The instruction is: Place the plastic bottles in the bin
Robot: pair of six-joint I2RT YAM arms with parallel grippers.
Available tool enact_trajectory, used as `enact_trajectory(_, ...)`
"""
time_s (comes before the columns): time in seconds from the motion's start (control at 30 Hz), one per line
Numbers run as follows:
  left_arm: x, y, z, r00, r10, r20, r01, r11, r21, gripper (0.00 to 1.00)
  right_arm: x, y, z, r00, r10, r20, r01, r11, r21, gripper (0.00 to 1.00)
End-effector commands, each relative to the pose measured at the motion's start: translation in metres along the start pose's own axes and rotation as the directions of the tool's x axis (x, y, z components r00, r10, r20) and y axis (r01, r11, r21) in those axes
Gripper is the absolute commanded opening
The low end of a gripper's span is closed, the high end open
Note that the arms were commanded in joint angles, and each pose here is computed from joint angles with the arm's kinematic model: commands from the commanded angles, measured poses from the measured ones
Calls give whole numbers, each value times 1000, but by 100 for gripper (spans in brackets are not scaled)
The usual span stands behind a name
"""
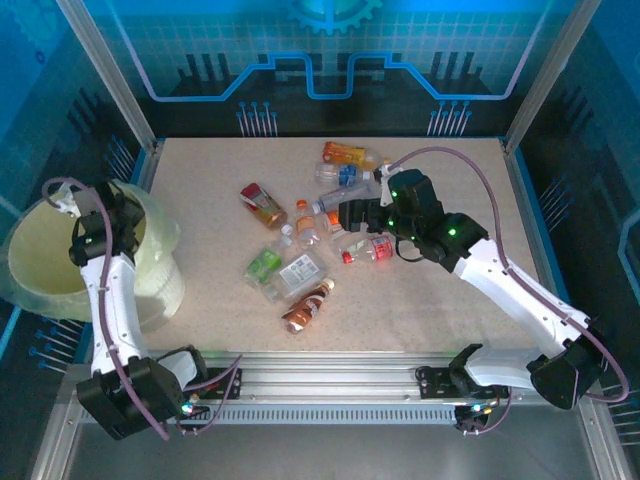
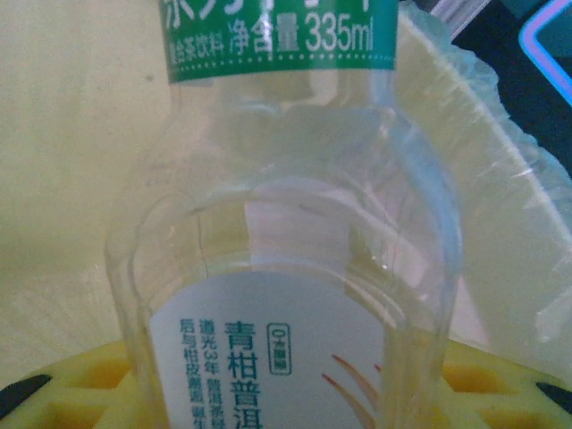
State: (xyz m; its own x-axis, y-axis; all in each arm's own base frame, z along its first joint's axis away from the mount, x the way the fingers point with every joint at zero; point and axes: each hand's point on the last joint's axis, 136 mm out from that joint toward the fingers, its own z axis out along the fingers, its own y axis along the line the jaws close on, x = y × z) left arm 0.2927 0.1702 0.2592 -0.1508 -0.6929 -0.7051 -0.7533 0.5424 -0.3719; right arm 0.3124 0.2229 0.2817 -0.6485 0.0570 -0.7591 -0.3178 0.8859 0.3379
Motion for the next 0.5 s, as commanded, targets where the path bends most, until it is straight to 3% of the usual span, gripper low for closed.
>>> enact_trajectory(0.0,12,-17,7,999,-27,-38,29,998,59,48,1,0,-6,1000,0,-1,0,1000,9,100)
enact_trajectory(0.47,20,-13,18,998,-17,-56,19,999,40,66,8,-9,-4,1000,-4,-16,4,999,46,100)
